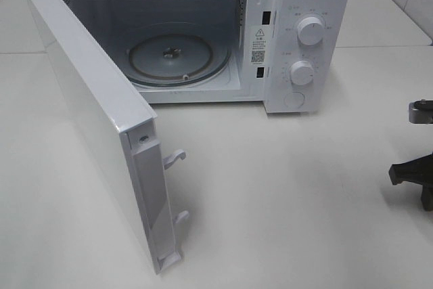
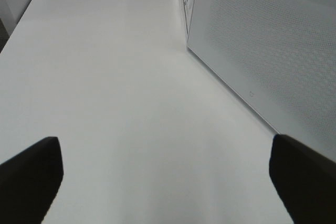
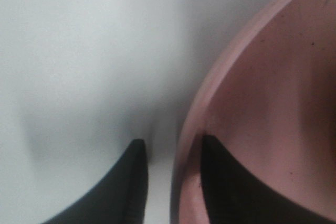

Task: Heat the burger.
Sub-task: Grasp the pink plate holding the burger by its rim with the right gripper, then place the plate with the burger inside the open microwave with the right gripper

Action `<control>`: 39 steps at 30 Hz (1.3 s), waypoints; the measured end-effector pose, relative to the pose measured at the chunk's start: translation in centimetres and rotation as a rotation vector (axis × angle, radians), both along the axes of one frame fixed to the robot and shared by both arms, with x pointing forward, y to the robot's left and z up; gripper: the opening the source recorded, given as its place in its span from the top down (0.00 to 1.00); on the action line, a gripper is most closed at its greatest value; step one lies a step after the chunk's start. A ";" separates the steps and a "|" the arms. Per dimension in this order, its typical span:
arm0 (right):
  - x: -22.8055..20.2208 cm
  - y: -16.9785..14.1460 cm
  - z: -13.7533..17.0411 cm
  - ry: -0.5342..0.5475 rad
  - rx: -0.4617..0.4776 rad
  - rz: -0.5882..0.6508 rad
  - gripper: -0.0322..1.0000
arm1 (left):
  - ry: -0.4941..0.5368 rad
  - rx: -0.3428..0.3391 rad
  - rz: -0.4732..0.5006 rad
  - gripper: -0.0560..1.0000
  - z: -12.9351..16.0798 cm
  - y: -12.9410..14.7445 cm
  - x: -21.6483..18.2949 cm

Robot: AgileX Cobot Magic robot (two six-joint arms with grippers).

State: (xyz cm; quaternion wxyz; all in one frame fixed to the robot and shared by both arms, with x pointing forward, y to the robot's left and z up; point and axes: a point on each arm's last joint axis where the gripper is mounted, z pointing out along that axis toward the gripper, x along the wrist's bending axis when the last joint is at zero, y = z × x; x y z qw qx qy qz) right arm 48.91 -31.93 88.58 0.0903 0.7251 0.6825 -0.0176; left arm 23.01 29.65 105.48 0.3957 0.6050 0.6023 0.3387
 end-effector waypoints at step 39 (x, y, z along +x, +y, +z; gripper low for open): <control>-0.1 3.1 0.5 0.053 -0.157 0.163 0.97 | 0.000 0.000 0.000 0.01 0.0 0.0 0.0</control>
